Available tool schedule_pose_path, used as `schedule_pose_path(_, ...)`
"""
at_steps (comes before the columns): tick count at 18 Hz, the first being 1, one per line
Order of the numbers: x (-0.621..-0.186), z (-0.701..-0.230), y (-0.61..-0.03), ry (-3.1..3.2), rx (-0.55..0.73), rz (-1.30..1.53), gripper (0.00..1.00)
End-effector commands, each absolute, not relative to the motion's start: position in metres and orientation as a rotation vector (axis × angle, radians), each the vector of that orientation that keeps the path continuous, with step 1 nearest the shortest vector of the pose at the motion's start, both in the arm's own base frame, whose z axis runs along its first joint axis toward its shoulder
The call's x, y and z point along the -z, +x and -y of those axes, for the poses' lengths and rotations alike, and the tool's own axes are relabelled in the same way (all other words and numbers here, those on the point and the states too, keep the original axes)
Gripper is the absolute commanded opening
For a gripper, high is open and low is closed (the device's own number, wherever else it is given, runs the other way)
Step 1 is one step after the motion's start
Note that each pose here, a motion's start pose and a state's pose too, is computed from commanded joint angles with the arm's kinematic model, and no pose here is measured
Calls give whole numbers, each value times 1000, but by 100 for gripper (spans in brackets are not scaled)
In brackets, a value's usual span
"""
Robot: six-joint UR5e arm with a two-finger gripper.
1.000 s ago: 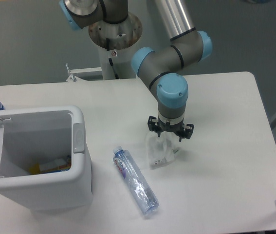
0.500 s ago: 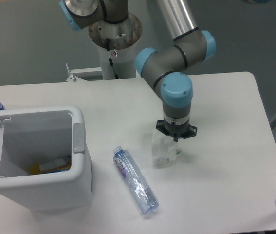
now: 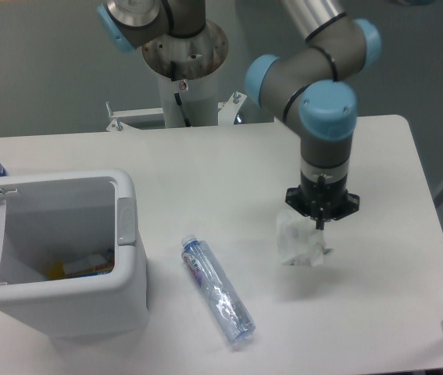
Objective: Place the trash in the trash can
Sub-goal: 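Lower the gripper and close it on the plastic bag, then lift the bag and carry it over the white trash bin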
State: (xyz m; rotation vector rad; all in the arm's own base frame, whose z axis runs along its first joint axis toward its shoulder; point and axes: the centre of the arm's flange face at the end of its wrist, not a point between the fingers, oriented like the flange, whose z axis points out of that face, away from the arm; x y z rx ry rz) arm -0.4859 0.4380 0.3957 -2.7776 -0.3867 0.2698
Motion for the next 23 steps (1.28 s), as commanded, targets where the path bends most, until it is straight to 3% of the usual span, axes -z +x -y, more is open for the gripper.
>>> schedule_pose_path(10,-509,-469,-490,-2372,-119,745,0)
schedule_pose_path(23,-587,-500,-383,-2217,-1,832,0)
